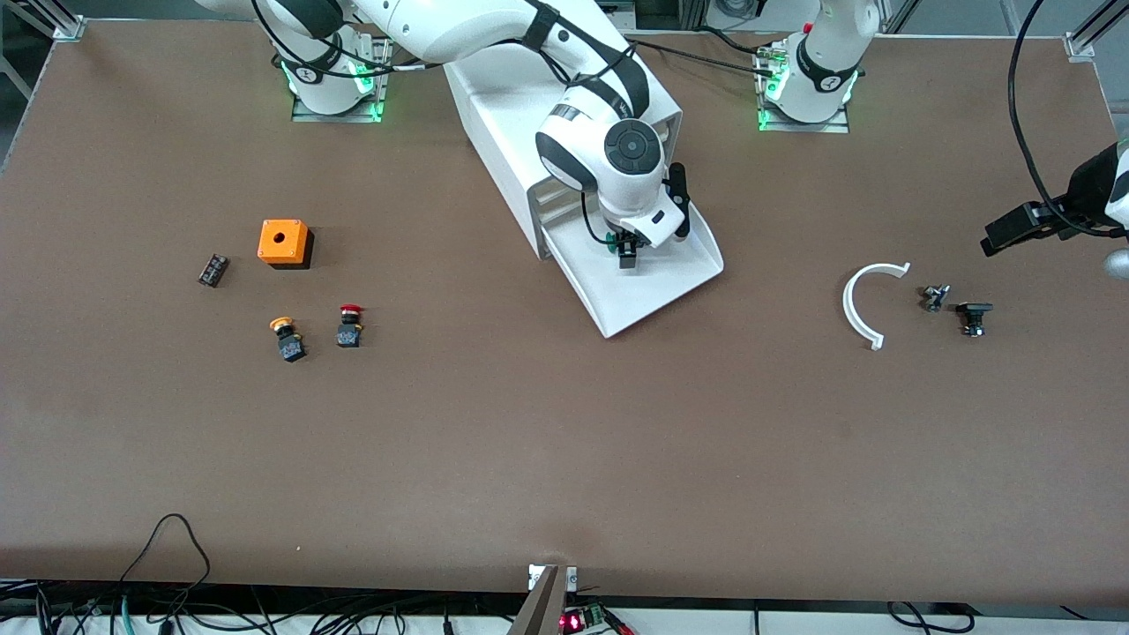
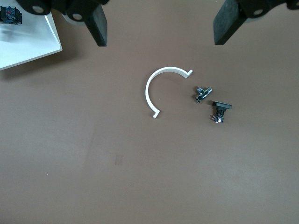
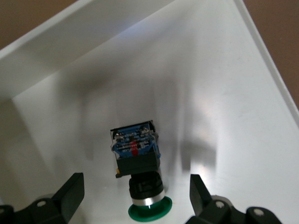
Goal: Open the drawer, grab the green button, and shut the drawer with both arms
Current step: 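Grasp the green button with the right gripper and lift it out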
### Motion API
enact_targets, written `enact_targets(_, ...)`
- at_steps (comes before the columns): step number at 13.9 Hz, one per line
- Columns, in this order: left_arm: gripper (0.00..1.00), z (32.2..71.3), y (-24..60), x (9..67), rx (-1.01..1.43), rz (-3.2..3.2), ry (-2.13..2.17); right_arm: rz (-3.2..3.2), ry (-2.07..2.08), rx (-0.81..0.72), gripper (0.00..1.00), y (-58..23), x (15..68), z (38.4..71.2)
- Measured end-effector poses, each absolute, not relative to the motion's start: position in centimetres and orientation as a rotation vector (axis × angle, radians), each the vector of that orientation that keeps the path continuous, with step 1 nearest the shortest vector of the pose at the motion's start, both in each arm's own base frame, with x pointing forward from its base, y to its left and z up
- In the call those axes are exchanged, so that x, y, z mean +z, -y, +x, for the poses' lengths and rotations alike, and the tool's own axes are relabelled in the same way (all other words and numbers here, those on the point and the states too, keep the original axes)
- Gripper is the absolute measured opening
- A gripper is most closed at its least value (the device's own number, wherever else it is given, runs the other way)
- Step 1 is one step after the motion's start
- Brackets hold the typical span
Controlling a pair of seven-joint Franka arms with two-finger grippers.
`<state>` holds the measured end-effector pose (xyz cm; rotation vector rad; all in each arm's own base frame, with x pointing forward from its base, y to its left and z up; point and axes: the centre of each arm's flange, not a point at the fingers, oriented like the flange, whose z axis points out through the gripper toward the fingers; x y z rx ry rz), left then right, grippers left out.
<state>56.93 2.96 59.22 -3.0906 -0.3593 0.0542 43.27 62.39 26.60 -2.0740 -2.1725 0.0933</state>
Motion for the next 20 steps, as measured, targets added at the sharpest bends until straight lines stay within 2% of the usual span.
enact_targets(4, 1.00, 56.9, -3.0, 59.3, 0.052, -3.091, 0.359, -2.070, 2.181, 0.091, 1.00, -62.7, 24.7, 43.0)
enact_targets(6, 1.00, 57.0, -3.0, 59.3, 0.053, -3.091, 0.360, -2.069, 2.184, 0.086, 0.95, -62.9, 24.7, 42.9)
enact_targets(7, 1.00, 57.0, -3.0, 59.3, 0.053, -3.091, 0.360, -2.071, 2.186, 0.081, 0.86, -62.9, 24.8, 43.0)
enact_targets(8, 1.00, 57.0, -3.0, 59.3, 0.053, -3.091, 0.360, -2.074, 2.190, 0.072, 0.73, -62.9, 25.0, 43.2)
enact_targets(10, 1.00, 57.0, -3.0, 59.2, 0.054, -3.091, 0.360, -2.078, 2.196, 0.060, 0.52, -63.0, 25.3, 43.2)
enact_targets(11, 1.00, 57.0, -3.0, 59.2, 0.054, -3.091, 0.360, -2.078, 2.200, 0.059, 0.51, -63.1, 25.3, 43.2)
enact_targets(12, 1.00, 57.0, -3.0, 59.2, 0.055, -3.091, 0.360, -2.077, 2.202, 0.057, 0.44, -63.1, 25.3, 43.1)
enact_targets(13, 1.00, 57.0, -3.0, 59.1, 0.056, -3.091, 0.360, -2.077, 2.204, 0.056, 0.41, -63.2, 25.3, 43.1)
enact_targets(17, 1.00, 57.3, -3.1, 58.8, 0.051, -3.092, 0.361, -2.076, 2.205, 0.034, 0.41, -63.4, 25.9, 43.2)
enact_targets(20, 1.00, 58.5, -3.9, 58.1, -0.020, -3.097, 0.379, -2.129, 2.161, -0.096, 0.41, -63.4, 31.0, 45.0)
